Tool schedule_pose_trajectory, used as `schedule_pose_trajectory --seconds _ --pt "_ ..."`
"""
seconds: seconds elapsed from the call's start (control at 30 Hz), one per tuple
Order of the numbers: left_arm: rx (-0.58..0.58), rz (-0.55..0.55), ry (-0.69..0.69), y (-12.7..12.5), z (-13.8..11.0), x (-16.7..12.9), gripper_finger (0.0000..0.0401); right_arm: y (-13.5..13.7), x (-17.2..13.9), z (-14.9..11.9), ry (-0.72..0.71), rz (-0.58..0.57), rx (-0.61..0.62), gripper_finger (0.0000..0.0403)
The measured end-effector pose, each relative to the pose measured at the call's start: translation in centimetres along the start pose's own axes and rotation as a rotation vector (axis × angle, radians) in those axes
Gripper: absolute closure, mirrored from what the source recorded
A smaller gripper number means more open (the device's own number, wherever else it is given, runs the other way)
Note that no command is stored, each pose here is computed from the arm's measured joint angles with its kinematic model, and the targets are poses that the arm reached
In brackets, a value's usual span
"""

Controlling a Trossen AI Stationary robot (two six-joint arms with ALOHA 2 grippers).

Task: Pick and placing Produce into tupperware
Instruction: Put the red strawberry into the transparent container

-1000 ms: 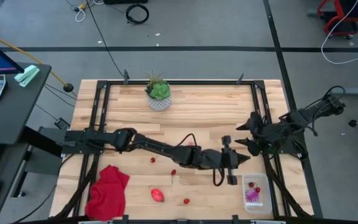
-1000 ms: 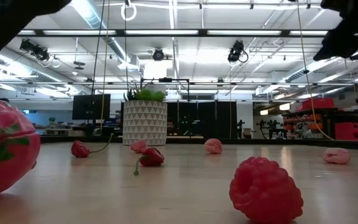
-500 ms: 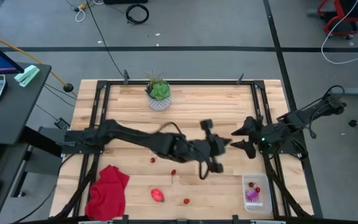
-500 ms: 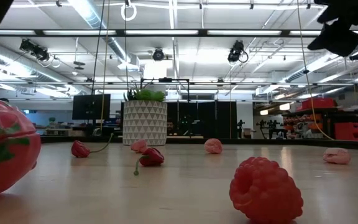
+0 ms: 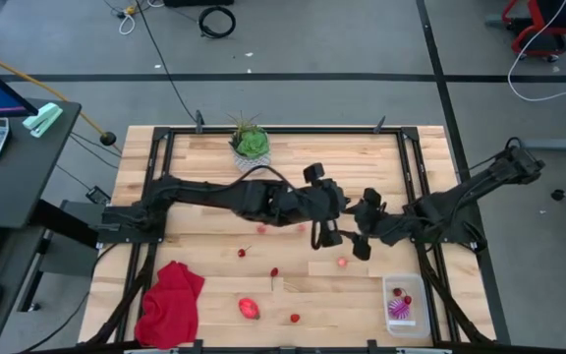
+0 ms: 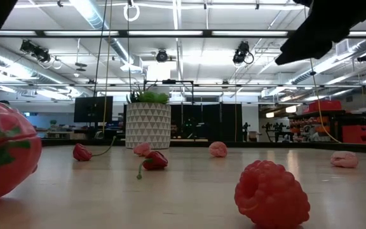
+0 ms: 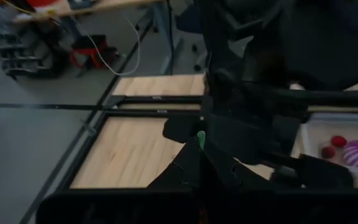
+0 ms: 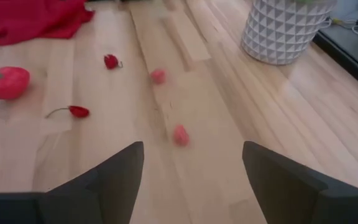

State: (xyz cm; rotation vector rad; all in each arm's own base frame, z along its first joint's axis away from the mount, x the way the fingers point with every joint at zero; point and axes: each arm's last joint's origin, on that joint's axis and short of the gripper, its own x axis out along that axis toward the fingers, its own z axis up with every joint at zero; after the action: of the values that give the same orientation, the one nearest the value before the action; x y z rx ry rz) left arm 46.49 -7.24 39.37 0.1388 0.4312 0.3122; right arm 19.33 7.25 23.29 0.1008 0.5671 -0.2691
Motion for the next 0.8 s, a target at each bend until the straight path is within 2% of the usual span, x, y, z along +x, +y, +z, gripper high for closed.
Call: schedule_pose_trajectory --seconds 0.17,0.3,0.4,0.53,0.6,0.7,0.8 --pt "-0.01 -0.015 0.016 0.6 -0.9 2.5 0.0397 0.6 -0.4 -0.3 0.004 0.036 -0.011 0.0133" --pt "-0.014 -0.031 -0.008 1.6 -0.8 3.3 0.0393 0.3 -2.8 -0.1 -0.001 0.153 0.047 0.0153" --pt "-0.052 -0.046 -0.113 2.2 0.3 3.5 0.0395 -0.4 -5.0 -0.3 0.021 0.25 0.129 0.0165" --pt "-0.068 -0.145 -0.297 2.0 1.6 4.2 0.0396 -1.4 -7.3 -0.5 0.027 0.334 0.208 0.0174" --pt "-0.054 -0.154 -0.29 1.6 1.1 5.0 0.0395 -1.7 -8.1 -0.5 0.018 0.366 0.248 0.0176" --pt "-0.028 -0.16 -0.174 1.4 -0.3 5.6 0.0397 -1.7 -8.5 -0.6 0.027 0.394 0.308 0.0178" --pt "-0.032 -0.166 -0.14 1.0 -0.5 5.4 0.0395 -1.5 -8.4 -1.1 0.066 0.38 0.296 0.0178"
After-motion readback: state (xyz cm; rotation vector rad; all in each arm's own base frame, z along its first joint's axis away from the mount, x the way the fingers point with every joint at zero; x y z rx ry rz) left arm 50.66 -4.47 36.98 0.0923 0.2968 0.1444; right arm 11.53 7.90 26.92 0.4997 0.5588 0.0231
